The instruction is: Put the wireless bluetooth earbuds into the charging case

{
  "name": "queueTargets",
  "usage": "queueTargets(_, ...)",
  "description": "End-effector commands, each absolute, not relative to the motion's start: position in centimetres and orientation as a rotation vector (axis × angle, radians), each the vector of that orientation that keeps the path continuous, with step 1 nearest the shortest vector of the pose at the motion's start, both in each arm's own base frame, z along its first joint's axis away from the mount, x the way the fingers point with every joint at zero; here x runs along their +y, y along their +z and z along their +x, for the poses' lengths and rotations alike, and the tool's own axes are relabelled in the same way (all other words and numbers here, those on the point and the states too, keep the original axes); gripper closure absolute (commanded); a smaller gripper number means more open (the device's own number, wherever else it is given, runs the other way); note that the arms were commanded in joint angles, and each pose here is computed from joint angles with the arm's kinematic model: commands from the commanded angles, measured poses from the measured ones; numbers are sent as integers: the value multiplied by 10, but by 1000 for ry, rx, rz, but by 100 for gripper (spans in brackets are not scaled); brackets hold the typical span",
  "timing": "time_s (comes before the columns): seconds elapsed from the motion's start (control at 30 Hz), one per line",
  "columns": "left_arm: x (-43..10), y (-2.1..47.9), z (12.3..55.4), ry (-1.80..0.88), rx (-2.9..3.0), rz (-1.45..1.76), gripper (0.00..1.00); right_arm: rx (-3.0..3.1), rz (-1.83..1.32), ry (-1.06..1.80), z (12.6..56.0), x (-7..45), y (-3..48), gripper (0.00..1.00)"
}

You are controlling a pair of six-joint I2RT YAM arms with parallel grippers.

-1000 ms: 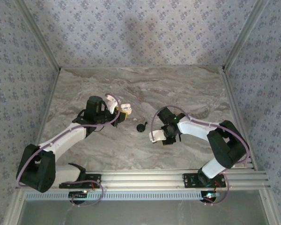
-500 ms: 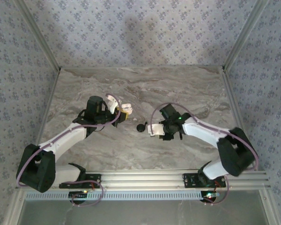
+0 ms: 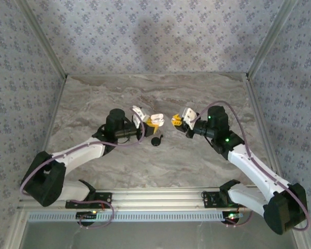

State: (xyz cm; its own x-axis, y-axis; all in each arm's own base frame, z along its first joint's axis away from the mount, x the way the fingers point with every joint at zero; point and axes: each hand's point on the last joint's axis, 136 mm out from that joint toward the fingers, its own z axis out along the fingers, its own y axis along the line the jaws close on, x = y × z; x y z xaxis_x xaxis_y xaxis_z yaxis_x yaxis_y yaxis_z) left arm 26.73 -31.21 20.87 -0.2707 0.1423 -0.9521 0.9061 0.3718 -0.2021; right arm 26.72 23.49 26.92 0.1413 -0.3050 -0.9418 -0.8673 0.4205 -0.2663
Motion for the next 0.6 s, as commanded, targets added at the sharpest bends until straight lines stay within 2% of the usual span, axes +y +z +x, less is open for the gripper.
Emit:
queueTargets(0.0, -332, 245, 268, -1040, 1522, 968, 88, 1292, -1026, 731, 259, 240, 312, 86)
queueTargets(0.23, -350, 254, 267, -1066, 1473, 989, 88, 1230, -980, 836, 261, 246, 334, 86)
queueTargets(0.57, -358, 264, 264, -1073, 1427, 998, 88, 1258, -1023, 871, 264, 258, 320, 86)
